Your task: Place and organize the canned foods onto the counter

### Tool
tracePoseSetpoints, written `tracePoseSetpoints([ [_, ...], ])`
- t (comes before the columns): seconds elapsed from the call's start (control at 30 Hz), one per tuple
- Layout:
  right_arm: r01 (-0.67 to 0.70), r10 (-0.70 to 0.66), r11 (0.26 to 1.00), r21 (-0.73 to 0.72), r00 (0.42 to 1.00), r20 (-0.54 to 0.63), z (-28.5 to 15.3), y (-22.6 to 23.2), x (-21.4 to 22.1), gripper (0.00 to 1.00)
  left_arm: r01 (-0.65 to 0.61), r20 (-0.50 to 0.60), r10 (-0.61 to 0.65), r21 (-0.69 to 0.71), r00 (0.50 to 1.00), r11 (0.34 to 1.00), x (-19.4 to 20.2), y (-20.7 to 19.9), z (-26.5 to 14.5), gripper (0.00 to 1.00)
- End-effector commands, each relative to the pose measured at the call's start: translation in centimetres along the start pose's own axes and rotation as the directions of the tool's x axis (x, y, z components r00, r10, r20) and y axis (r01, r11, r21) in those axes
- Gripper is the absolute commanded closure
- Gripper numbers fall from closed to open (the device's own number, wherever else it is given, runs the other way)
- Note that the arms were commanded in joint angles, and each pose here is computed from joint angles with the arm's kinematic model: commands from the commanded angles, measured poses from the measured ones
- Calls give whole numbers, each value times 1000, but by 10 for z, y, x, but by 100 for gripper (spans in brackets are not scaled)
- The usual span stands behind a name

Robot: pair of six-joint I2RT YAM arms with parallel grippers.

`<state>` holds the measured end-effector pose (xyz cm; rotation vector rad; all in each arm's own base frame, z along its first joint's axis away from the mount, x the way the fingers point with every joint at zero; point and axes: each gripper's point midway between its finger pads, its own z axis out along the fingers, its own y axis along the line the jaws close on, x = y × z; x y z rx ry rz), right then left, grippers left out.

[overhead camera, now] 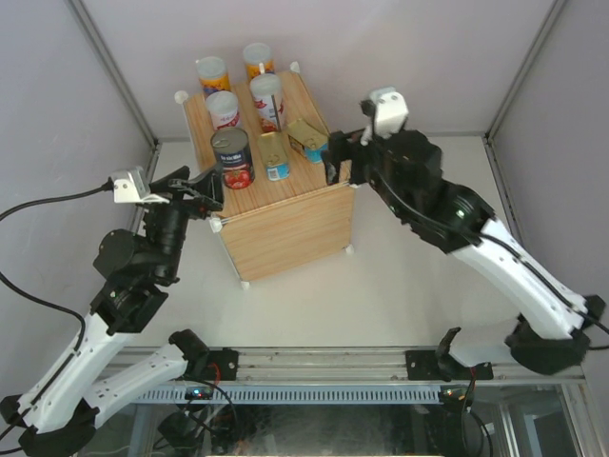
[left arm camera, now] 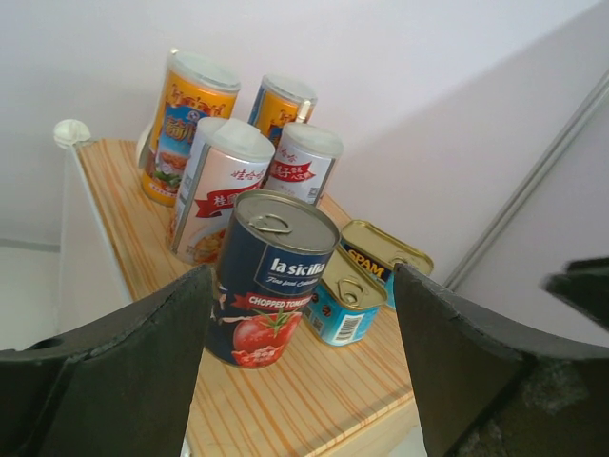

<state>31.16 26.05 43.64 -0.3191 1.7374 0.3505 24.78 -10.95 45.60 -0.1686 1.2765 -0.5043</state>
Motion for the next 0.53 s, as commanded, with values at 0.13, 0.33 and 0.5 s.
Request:
tracePoseSetpoints([
  [0.13,-231,154,895,382,963,223,-82,-107,28,11,-21,25,23,-78,999,997,-16,21,-14,19],
  [0.33,-361,262,656,663,932,248,-118,-165,118,0,8,-12,-9,-85,1000,996,5,27,-20,19],
  [0.5,-299,235,624,722,953,192,-129,-172,154,7,9,-22,-11,-87,1000,996,9,28,-22,17],
])
